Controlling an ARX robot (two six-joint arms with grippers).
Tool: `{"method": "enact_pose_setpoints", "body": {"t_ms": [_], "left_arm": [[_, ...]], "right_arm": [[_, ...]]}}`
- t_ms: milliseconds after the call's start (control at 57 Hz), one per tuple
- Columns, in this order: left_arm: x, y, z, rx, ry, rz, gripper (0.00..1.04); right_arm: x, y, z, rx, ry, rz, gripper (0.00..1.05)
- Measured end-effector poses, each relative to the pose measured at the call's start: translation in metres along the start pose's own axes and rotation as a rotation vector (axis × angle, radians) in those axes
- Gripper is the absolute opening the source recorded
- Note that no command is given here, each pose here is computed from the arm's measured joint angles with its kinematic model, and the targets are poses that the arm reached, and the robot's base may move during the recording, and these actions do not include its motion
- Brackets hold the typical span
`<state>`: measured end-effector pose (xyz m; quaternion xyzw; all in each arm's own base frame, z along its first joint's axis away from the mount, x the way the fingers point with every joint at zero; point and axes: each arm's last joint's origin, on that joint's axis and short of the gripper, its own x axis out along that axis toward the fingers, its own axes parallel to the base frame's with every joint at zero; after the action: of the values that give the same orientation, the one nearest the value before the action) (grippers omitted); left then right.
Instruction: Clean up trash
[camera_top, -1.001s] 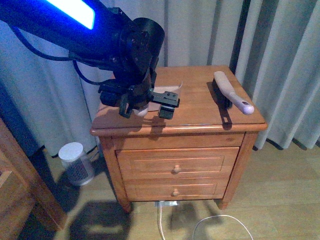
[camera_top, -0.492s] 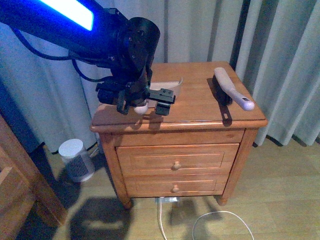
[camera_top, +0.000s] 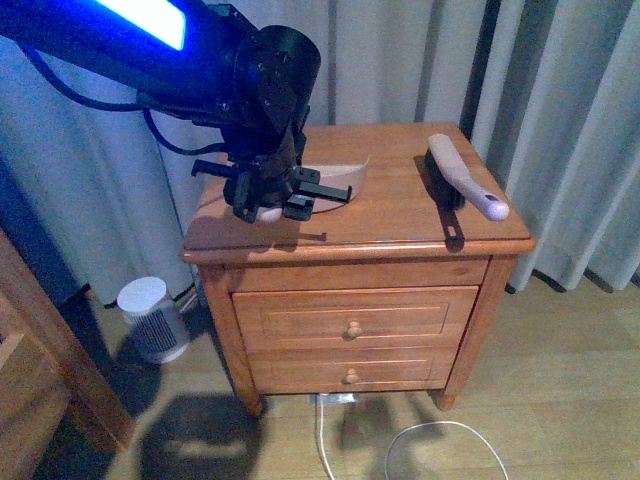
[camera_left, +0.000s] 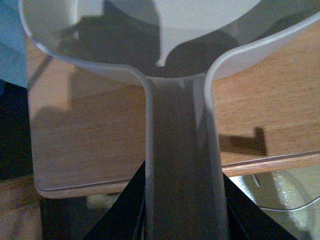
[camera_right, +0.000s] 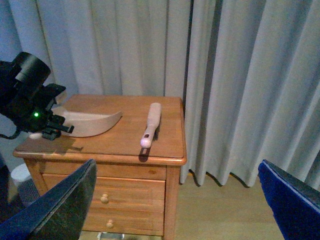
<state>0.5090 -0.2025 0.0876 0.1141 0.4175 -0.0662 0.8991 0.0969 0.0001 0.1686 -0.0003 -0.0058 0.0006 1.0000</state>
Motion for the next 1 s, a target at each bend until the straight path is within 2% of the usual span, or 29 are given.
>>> {"method": "enact_pose_setpoints", "body": {"t_ms": [281, 527, 667, 1001], "left_arm": [[-0.034, 0.012, 0.004, -0.007, -0.089, -0.088, 0.28], [-0.096, 0.061, 0.014, -0.052, -0.217, -0.098, 0.28], [-0.138, 0.085, 0.002, -0.053, -0.297, -0.127, 0.28], [-0.27, 0.118, -0.04, 0.024, -0.524, -0.227, 0.28]], "right_arm": [[0.0, 0.0, 0.0, 0.0, 0.0, 0.0, 0.98], [0.0, 0.0, 0.0, 0.0, 0.0, 0.0, 0.98], [0.0, 0.0, 0.0, 0.0, 0.0, 0.0, 0.98], [0.0, 0.0, 0.0, 0.0, 0.0, 0.0, 0.98]]}}
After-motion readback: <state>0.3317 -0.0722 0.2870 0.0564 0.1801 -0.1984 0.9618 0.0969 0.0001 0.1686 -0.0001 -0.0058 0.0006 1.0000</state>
